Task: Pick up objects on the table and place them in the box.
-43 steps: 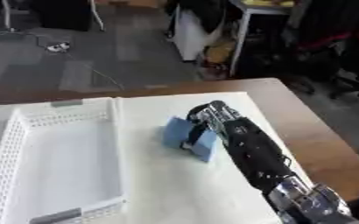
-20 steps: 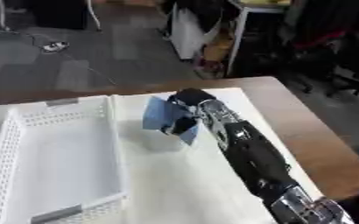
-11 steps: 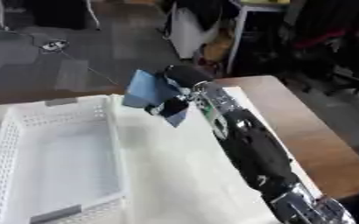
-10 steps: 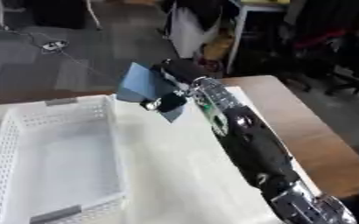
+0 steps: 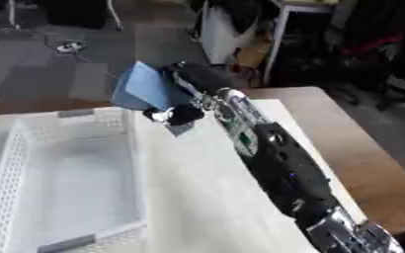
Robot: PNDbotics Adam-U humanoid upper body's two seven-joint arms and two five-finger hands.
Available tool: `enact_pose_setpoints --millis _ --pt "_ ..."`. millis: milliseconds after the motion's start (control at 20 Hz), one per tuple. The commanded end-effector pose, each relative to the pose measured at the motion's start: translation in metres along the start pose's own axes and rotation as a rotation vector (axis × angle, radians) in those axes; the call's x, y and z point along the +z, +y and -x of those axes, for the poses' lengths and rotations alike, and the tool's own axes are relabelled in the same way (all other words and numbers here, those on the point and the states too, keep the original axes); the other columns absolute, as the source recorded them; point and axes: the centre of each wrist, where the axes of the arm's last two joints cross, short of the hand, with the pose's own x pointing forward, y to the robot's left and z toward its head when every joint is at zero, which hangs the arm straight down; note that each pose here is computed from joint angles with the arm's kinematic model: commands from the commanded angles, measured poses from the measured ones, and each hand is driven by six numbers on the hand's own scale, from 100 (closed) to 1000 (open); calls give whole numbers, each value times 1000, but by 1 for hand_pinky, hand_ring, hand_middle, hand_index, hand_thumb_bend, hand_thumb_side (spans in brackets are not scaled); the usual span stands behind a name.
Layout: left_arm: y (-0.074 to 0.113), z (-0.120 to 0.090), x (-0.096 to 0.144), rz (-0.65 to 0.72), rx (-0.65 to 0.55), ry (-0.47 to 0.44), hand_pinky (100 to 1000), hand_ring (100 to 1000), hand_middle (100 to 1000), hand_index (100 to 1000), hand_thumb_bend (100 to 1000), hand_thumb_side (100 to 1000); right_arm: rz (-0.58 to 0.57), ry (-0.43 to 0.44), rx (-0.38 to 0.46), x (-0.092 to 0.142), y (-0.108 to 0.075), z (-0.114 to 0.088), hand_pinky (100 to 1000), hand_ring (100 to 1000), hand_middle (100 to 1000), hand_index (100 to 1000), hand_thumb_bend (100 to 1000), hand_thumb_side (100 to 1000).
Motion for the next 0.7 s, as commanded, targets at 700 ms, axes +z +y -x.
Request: enact_pose_setpoints --millis 700 --pt "5 -10 -19 -38 10 -61 544 690 761 756 663 966 -29 -328 -443 -19 15 -5 100 100 100 383 100 569"
